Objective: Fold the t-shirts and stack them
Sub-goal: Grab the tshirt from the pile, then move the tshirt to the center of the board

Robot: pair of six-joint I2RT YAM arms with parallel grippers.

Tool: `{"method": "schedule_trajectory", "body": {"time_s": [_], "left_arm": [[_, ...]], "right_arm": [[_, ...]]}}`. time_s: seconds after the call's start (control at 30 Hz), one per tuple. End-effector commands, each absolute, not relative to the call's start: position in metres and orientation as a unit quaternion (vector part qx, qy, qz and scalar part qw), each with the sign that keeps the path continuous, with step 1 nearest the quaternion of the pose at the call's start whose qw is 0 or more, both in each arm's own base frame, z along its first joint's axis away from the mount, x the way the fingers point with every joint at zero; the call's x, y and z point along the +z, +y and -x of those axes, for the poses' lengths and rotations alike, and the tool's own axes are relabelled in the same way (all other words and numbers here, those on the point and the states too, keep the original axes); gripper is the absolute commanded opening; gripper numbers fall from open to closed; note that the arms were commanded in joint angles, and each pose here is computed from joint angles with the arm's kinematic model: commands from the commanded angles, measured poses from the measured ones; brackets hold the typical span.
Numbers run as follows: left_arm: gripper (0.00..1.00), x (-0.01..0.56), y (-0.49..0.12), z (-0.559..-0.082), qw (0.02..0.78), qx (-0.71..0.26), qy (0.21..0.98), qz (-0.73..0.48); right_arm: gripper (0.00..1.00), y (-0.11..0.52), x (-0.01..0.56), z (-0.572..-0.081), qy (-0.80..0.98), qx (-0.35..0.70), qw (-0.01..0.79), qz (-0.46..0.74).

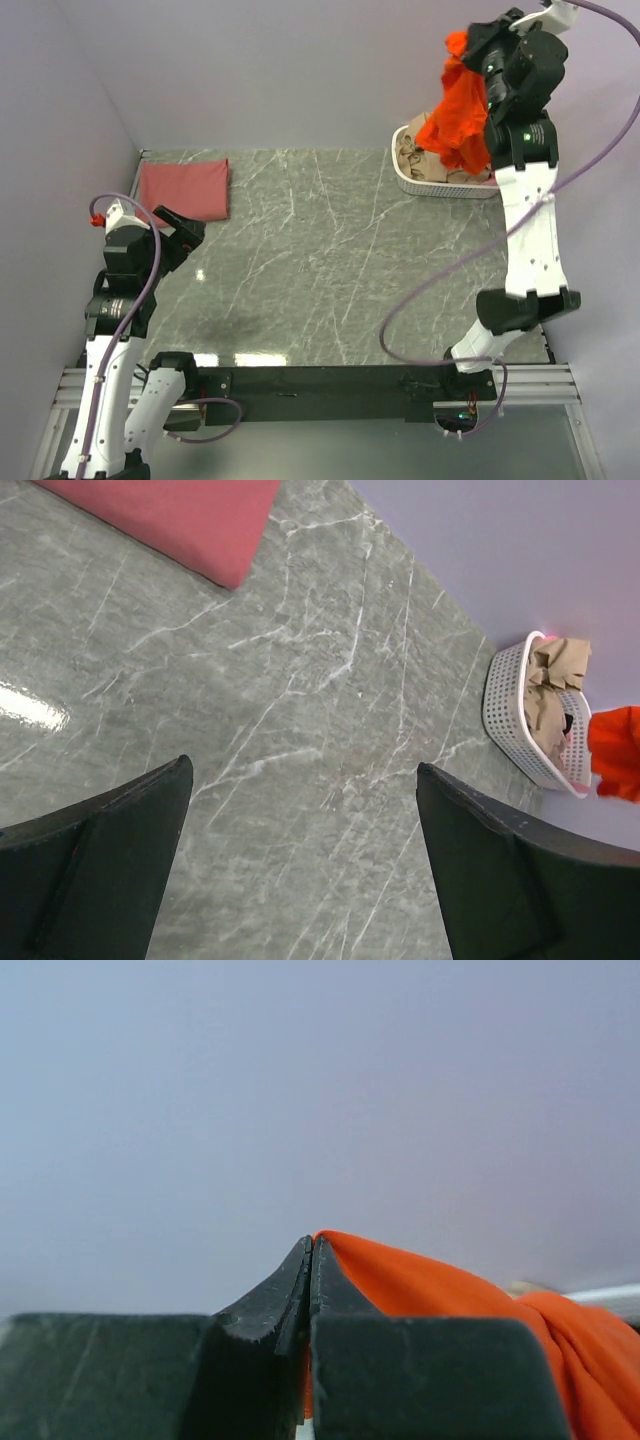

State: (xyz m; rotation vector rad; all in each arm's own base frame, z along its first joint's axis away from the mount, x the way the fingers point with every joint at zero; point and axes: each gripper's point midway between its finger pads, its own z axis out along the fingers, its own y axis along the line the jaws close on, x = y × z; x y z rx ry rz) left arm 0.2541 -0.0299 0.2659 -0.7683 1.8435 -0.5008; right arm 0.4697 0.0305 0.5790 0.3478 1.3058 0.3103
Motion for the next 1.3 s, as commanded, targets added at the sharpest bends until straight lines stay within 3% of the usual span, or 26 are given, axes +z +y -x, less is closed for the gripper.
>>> {"method": "schedule_trajectory", "body": {"time_s": [0.0,0.3,0.47,0.5,0.53,0.57,0.67,0.7,0.77,0.87,0.93,1.0,1.03,1.07,1.27], "left_arm": [[0.99,0.279,-0.032,-0.243,0.527,-0.215,0.764,0.304],[0.99,0.278,-0.018,-0.221,0.524,-0.184,0.761,0.335],[0.99,0.277,-0.012,-0.219,0.522,-0.170,0.759,0.350],[0.99,0.275,-0.012,-0.219,0.519,-0.170,0.760,0.352],[0.99,0.272,-0.015,-0.222,0.515,-0.176,0.763,0.350],[0.99,0.267,-0.016,-0.225,0.511,-0.178,0.765,0.349],[0.99,0.253,-0.024,-0.233,0.492,-0.192,0.776,0.345],[0.99,0.245,-0.027,-0.237,0.484,-0.194,0.781,0.343],[0.99,0.230,-0.030,-0.243,0.461,-0.192,0.796,0.343],[0.99,0.199,-0.037,-0.248,0.417,-0.191,0.821,0.341],[0.99,0.186,-0.046,-0.252,0.394,-0.205,0.831,0.334],[0.99,0.171,-0.059,-0.249,0.368,-0.229,0.842,0.320],[0.99,0.166,-0.063,-0.252,0.364,-0.237,0.843,0.316],[0.99,0.155,-0.069,-0.248,0.350,-0.241,0.850,0.312],[0.99,0.136,-0.112,-0.241,0.322,-0.239,0.876,0.267]], "right_arm": [[0.00,0.081,0.640,-0.399,0.549,0.203,0.805,-0.098],[0.00,0.217,0.646,-0.298,0.541,0.401,0.735,0.081],[0.00,0.204,0.603,-0.304,0.573,0.375,0.728,0.040],[0.00,0.198,0.560,-0.324,0.611,0.339,0.715,0.009],[0.00,0.184,0.551,-0.316,0.613,0.328,0.719,-0.009],[0.00,0.180,0.491,-0.331,0.659,0.295,0.692,-0.025],[0.00,0.149,0.419,-0.331,0.693,0.263,0.665,-0.087],[0.00,0.129,0.350,-0.342,0.736,0.221,0.629,-0.118],[0.00,0.098,0.285,-0.345,0.768,0.194,0.582,-0.182],[0.00,0.028,0.145,-0.331,0.835,0.110,0.444,-0.305],[0.09,-0.002,0.098,-0.320,0.853,0.073,0.378,-0.353],[0.32,0.000,0.076,-0.317,0.873,0.076,0.331,-0.350],[0.53,0.002,0.073,-0.318,0.880,0.076,0.324,-0.339],[0.85,0.006,0.074,-0.322,0.883,0.086,0.321,-0.330],[0.90,-0.004,0.089,-0.318,0.871,0.066,0.342,-0.348]]}}
